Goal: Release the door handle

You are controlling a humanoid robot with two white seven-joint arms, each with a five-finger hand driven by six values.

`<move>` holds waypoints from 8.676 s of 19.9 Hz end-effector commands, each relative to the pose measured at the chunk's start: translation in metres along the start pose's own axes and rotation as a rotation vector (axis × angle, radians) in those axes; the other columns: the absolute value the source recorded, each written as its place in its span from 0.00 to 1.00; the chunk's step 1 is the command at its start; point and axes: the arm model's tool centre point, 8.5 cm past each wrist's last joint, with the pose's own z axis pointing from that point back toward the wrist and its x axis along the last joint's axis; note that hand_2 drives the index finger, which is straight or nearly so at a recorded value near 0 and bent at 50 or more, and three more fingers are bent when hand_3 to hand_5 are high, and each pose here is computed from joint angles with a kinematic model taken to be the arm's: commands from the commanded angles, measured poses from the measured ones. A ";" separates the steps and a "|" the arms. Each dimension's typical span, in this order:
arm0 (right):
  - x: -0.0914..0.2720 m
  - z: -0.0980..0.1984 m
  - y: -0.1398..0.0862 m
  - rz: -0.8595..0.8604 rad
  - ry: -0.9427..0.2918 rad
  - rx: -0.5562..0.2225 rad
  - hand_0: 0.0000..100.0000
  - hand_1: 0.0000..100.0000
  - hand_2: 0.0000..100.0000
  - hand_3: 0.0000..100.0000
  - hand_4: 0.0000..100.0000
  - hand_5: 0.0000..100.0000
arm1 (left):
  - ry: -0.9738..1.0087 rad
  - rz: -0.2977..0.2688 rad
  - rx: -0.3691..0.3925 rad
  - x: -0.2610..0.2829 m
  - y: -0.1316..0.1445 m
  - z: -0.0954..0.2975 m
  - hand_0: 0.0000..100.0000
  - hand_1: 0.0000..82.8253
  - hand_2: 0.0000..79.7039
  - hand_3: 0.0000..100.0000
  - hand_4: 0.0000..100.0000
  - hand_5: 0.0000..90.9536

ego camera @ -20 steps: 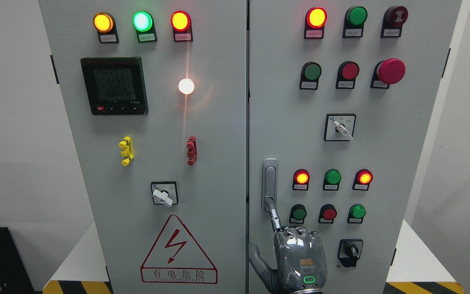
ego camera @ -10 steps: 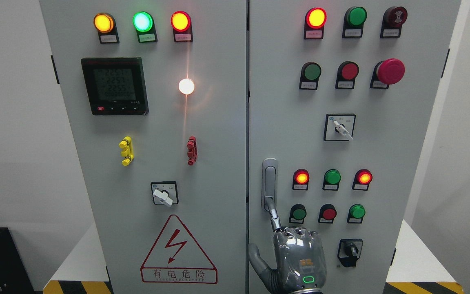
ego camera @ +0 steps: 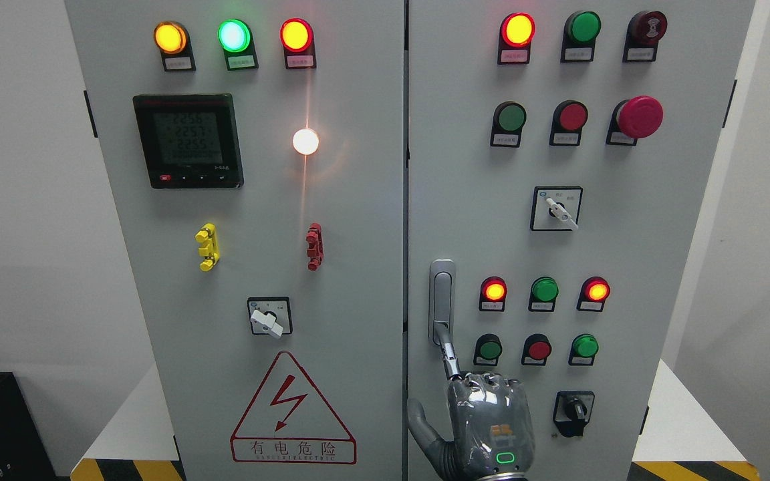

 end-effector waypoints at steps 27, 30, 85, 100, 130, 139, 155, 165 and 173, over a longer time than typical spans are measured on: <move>0.003 0.005 0.009 0.000 -0.005 0.025 0.41 0.35 0.05 1.00 1.00 1.00 | 0.000 0.000 -0.001 0.000 0.000 0.000 0.12 0.67 0.00 0.00 0.00 0.00; 0.002 0.006 0.010 0.000 -0.004 0.030 0.41 0.35 0.05 1.00 1.00 1.00 | 0.000 0.000 -0.001 0.000 0.000 0.000 0.12 0.67 0.00 0.00 0.00 0.00; 0.003 0.008 -0.006 -0.015 0.004 -0.017 0.42 0.35 0.07 1.00 1.00 1.00 | 0.000 0.000 -0.001 0.000 0.000 0.000 0.12 0.67 0.00 0.00 0.00 0.00; 0.003 0.006 -0.017 -0.020 0.001 -0.047 0.42 0.36 0.07 1.00 1.00 1.00 | 0.000 0.000 -0.001 0.000 0.000 0.000 0.12 0.67 0.00 0.00 0.00 0.00; 0.002 0.015 -0.043 -0.051 -0.009 -0.111 0.36 0.25 0.71 0.91 0.90 0.93 | 0.000 0.000 -0.001 0.000 0.000 0.000 0.12 0.67 0.00 0.00 0.00 0.00; 0.002 0.010 -0.049 -0.054 -0.011 -0.128 0.23 0.23 0.85 1.00 0.93 0.96 | 0.000 0.000 -0.001 0.000 0.000 0.000 0.12 0.67 0.00 0.00 0.00 0.00; -0.001 -0.017 -0.057 -0.041 0.001 -0.169 0.17 0.27 0.94 1.00 0.96 1.00 | 0.000 0.000 -0.001 0.000 0.000 0.000 0.12 0.67 0.00 0.00 0.00 0.00; 0.005 -0.047 -0.064 -0.028 -0.010 -0.200 0.19 0.28 0.95 1.00 0.97 1.00 | 0.000 0.000 -0.001 0.000 0.000 0.000 0.12 0.67 0.00 0.00 0.00 0.00; -0.009 -0.052 -0.057 -0.015 0.028 -0.177 0.20 0.29 0.95 1.00 0.97 1.00 | 0.000 0.000 -0.001 0.000 0.000 0.000 0.12 0.67 0.00 0.00 0.00 0.00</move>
